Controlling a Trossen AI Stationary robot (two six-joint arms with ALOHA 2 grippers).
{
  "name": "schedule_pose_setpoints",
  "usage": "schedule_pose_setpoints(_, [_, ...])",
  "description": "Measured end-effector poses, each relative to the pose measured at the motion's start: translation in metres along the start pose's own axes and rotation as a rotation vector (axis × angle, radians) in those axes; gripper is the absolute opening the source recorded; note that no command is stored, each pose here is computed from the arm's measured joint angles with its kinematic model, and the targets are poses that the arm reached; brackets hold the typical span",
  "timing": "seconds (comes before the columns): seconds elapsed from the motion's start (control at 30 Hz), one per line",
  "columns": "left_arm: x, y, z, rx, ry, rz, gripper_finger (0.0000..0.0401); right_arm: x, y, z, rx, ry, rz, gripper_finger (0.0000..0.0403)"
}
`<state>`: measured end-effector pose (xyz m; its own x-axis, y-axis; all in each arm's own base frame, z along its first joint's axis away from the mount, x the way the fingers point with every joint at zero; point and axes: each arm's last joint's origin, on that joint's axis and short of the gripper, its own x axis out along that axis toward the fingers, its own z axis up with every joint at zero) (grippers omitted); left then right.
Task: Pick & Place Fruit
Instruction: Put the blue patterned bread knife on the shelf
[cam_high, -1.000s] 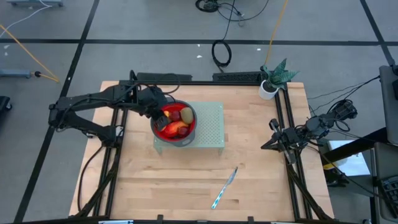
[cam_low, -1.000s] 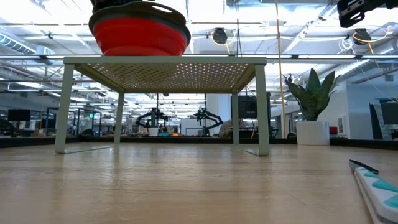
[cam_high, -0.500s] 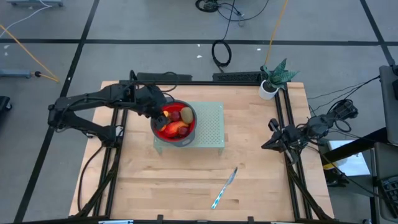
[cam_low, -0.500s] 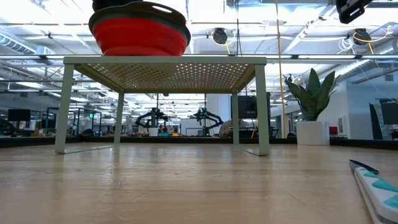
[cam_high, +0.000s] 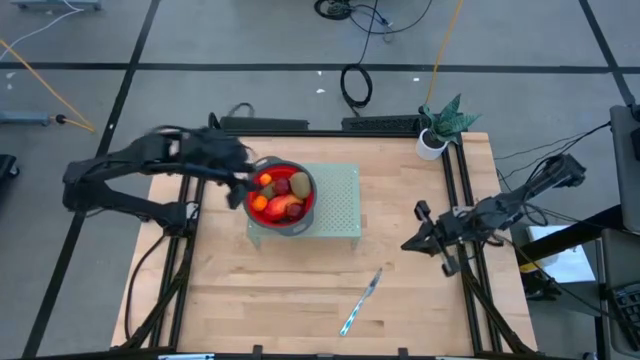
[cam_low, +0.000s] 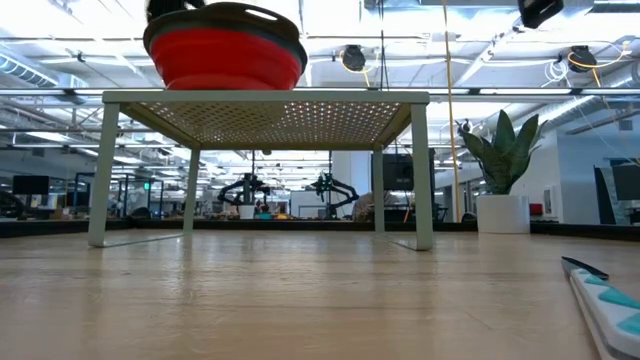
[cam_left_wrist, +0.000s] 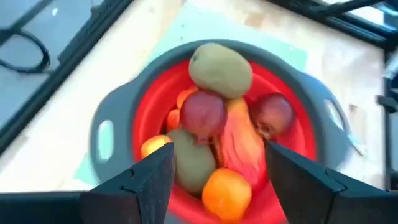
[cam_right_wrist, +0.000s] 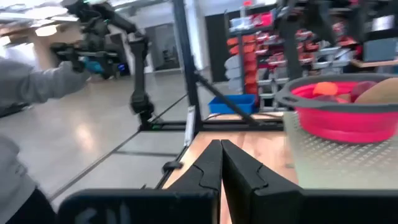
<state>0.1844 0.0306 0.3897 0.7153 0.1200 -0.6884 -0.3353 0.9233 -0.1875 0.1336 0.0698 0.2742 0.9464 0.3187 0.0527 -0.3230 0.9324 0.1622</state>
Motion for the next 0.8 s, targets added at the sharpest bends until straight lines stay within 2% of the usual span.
schedule_pose_setpoints(0.1, [-0.021, 0.0, -0.003, 0.032, -0.097, -0.027, 0.0251, 0.009, 0.001, -0.002, 0.005, -0.013, -0.041, 0.0])
schedule_pose_setpoints(0.2, [-0.032, 0.003, -0.013, 0.043, -0.12, -0.039, 0.0251, 0.018, 0.004, -0.006, 0.006, -0.006, -0.094, 0.0])
schedule_pose_setpoints(0.37, [-0.049, 0.005, -0.027, 0.082, -0.24, -0.148, 0.0251, 0.031, 0.016, -0.002, 0.013, 0.009, -0.177, 0.0])
schedule_pose_setpoints(0.5, [-0.04, 0.006, -0.045, 0.143, -0.268, -0.254, 0.0251, 0.044, 0.028, 0.006, -0.004, 0.025, -0.241, 0.0])
schedule_pose_setpoints(0.6, [-0.027, 0.011, -0.06, 0.145, -0.271, -0.247, 0.0251, 0.054, 0.037, 0.007, 0.001, 0.055, -0.283, 0.0])
schedule_pose_setpoints(0.8, [-0.022, 0.019, -0.09, 0.145, -0.315, -0.249, 0.0251, 0.075, 0.054, 0.006, 0.067, 0.076, -0.328, 0.0])
